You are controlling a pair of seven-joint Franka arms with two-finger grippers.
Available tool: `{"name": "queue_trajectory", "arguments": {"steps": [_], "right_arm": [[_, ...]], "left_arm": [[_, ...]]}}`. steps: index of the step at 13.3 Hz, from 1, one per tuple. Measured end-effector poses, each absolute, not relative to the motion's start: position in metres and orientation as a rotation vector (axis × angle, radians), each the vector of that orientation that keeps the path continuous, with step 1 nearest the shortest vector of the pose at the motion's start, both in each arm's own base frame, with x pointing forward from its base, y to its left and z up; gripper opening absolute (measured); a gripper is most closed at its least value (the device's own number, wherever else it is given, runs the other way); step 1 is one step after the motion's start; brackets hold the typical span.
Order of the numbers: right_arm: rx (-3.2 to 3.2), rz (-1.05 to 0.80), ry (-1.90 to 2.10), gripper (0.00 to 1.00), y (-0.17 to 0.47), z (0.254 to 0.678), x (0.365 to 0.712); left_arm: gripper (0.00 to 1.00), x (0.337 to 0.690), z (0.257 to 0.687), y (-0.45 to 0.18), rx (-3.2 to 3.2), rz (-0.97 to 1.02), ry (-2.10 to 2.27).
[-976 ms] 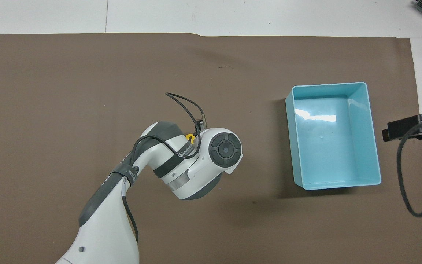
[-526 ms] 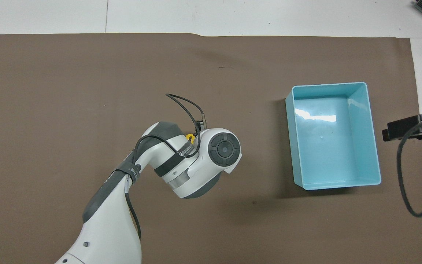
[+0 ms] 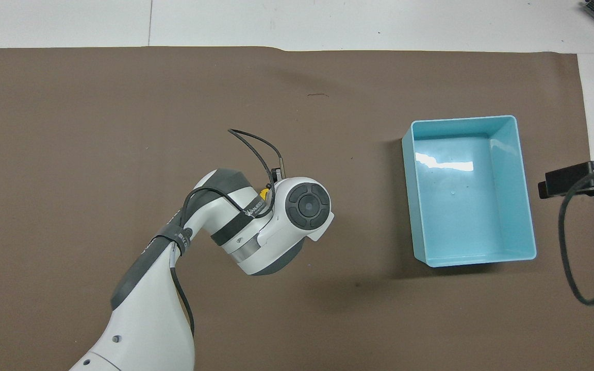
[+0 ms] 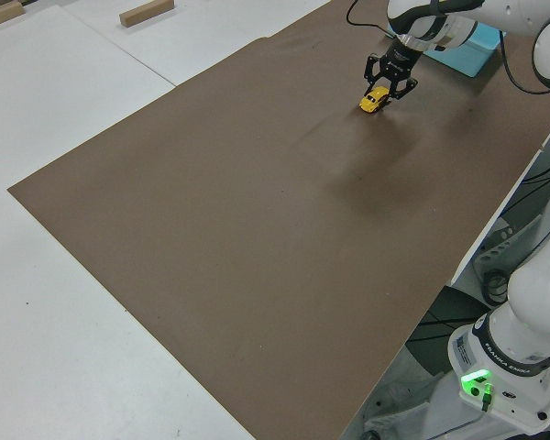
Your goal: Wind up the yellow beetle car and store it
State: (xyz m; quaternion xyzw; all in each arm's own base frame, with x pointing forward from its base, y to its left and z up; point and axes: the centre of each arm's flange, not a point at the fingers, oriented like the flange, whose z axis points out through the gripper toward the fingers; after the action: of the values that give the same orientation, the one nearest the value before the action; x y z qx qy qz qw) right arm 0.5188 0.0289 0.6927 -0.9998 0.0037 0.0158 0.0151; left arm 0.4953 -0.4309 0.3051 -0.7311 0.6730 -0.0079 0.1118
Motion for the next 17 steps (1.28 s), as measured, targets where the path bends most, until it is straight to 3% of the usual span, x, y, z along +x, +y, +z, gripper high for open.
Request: {"name": "queue_trajectory", "arguments": {"steps": [5,13,17], "right_arm": [[-3.111,0.049,0.012,1.0,0.029,0.693,0.519],[-3.111,0.049,0.012,1.0,0.029,0.693,0.519],[-3.111,0.049,0.012,1.0,0.029,0.693,0.519]], "left_arm": [[0.49,0.501,0.314,-0.421,-2.172,0.028,1.941],[0.49,0.512,0.39,-0.384,-2.312,0.054,1.827],[0.49,0.504,0.379,-0.381,-2.308,0.091,1.836]]}}
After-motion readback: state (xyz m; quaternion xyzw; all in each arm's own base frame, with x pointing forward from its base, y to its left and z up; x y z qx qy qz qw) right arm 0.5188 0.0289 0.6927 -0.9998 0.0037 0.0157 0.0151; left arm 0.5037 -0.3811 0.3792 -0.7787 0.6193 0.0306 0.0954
